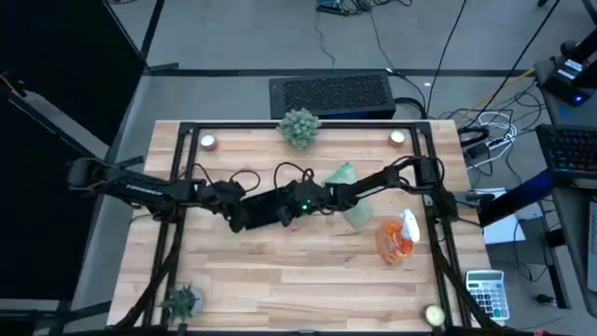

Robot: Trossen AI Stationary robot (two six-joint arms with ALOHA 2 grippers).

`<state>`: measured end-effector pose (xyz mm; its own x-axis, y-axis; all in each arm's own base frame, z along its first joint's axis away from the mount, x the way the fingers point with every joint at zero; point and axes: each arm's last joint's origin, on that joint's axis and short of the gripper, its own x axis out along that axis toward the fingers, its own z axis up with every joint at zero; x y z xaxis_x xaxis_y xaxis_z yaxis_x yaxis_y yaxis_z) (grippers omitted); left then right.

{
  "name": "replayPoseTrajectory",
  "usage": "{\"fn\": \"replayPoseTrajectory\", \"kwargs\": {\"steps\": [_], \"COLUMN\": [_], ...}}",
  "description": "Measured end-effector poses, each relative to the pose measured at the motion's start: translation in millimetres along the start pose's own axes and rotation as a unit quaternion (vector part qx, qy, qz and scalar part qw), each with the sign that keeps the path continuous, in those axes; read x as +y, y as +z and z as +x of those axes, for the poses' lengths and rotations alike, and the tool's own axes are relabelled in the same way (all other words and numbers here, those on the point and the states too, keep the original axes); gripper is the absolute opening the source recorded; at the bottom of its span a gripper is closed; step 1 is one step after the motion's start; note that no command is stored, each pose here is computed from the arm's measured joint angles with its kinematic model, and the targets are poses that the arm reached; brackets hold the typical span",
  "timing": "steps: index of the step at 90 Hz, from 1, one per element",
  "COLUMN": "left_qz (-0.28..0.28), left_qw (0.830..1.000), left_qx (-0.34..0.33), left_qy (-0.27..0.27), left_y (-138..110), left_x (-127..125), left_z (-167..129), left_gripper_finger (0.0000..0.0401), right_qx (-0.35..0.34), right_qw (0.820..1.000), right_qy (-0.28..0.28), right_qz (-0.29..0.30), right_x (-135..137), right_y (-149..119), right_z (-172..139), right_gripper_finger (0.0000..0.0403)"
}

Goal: Apply microfiber cloth
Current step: Spray the front of the cellphone with a spray bottle

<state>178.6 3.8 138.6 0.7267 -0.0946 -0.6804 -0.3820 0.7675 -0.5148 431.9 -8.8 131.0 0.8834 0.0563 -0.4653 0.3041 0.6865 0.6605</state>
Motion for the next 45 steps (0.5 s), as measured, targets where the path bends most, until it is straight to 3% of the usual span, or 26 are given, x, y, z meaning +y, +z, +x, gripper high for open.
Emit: {"fn": "replayPoseTrajectory", "kwargs": {"steps": [20, 33, 45], "left_qz": [0.073, 0.153, 0.190], "left_qw": [0.990, 0.971, 0.956], "left_qx": [-0.099, -0.160, -0.199], "left_qy": [-0.066, -0.091, -0.103], "left_y": [37.0, 55.2, 65.9], "left_x": [-34.7, -53.0, -61.8], "left_z": [-40.7, -66.2, -72.9], "left_gripper_finger": [0.0000, 0.0000, 0.0000], "right_qx": [0.045, 0.071, 0.087], "right_qw": [0.990, 0.971, 0.953], "right_qy": [-0.047, -0.049, -0.044], "right_qz": [-0.124, -0.222, -0.288], "right_x": [25.0, 47.2, 64.1], "right_y": [23.8, 38.2, 45.3], "right_z": [-50.7, -97.2, -139.2], "right_gripper_finger": [0.0011, 0.0007, 0.0007]}}
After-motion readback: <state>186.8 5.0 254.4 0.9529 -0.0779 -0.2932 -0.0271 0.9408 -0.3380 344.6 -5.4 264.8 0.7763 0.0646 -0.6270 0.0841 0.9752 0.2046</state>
